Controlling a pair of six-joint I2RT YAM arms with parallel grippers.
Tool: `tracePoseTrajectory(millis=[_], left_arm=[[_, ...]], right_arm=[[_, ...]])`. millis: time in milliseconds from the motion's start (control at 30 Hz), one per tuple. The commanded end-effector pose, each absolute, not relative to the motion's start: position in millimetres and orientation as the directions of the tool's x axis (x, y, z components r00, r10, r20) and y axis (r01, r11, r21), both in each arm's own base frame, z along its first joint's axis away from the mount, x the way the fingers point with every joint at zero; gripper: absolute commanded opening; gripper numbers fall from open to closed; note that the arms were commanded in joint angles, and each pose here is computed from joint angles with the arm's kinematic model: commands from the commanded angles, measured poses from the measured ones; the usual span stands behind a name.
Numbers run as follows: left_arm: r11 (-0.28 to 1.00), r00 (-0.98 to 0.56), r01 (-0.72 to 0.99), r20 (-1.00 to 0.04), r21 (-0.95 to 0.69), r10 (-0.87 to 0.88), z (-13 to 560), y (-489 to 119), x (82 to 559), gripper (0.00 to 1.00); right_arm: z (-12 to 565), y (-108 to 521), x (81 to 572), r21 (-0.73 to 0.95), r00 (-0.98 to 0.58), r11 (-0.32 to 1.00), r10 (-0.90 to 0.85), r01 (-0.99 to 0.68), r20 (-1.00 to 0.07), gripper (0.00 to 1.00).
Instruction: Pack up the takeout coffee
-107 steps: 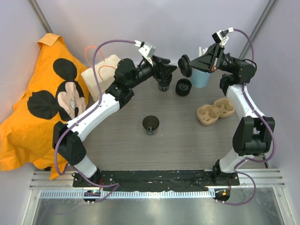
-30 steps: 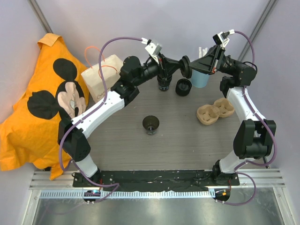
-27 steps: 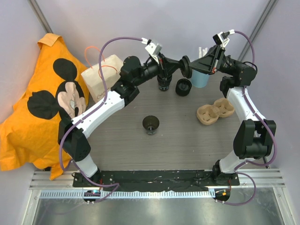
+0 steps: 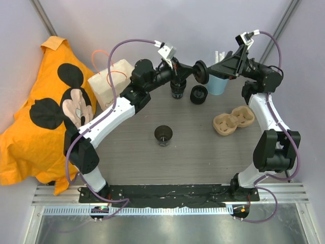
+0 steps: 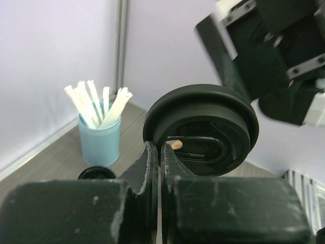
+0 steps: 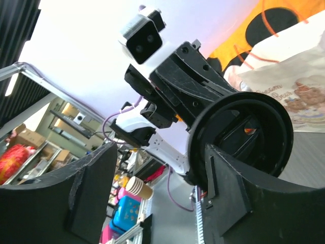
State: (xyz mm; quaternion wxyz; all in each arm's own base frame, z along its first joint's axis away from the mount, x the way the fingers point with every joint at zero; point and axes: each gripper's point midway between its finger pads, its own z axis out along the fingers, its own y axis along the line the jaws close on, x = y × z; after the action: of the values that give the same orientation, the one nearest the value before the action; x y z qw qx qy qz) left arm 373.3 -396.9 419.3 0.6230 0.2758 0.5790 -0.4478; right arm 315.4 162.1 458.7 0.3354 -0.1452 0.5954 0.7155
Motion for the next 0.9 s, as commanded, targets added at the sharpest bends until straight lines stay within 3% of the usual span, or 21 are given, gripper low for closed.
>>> tracePoseTrajectory(millis=[0, 133, 300, 467, 567, 600, 633, 667, 767, 867], left_arm=[[0.526, -0.047, 0.836, -0.976, -0.156, -0.215, 436, -366, 385, 0.0], [0.604, -0.118, 0.777, -0.984, -0.177, -0.137, 423, -344, 400, 0.0], [0.697, -0.323, 0.662, -0.944, -0.274, -0.064, 388, -307, 417, 0.0], [0.781, -0.426, 0.561, -0.905, -0.274, -0.011, 366, -280, 408, 0.0], [0.806, -0.475, 0.519, -0.88, -0.286, -0.006, 356, -271, 402, 0.0], [0.813, -0.485, 0.509, -0.874, -0.284, -0.003, 354, -268, 400, 0.0], [0.822, -0.511, 0.494, -0.859, -0.283, 0.012, 348, -264, 396, 0.0], [0.833, -0.52, 0.484, -0.854, -0.268, 0.028, 344, -261, 395, 0.0], [0.857, -0.557, 0.439, -0.83, -0.269, 0.025, 343, -253, 392, 0.0], [0.845, -0.579, 0.416, -0.815, -0.335, -0.038, 347, -257, 386, 0.0]], right_arm=[[475, 142, 297, 0.424, -0.397, 0.021, 0.315, -0.905, -0.862, 0.77], [466, 130, 311, 0.446, -0.406, 0.058, 0.326, -0.893, -0.854, 0.8], [457, 125, 316, 0.449, -0.402, 0.079, 0.33, -0.89, -0.854, 0.82], [457, 120, 320, 0.425, -0.356, 0.147, 0.345, -0.893, -0.869, 0.82], [450, 105, 353, 0.383, -0.257, 0.322, 0.37, -0.866, -0.893, 0.82], [430, 99, 361, 0.58, -0.424, 0.393, 0.417, -0.713, -0.804, 0.82], [437, 87, 387, 0.274, -0.135, 0.643, 0.258, -0.715, -0.957, 0.87], [424, 85, 391, 0.258, -0.166, 0.712, 0.198, -0.653, -0.966, 0.88], [402, 74, 398, 0.268, -0.212, 0.8, 0.179, -0.536, -0.961, 0.88], [388, 75, 399, 0.259, -0.222, 0.814, 0.164, -0.52, -0.961, 0.88]])
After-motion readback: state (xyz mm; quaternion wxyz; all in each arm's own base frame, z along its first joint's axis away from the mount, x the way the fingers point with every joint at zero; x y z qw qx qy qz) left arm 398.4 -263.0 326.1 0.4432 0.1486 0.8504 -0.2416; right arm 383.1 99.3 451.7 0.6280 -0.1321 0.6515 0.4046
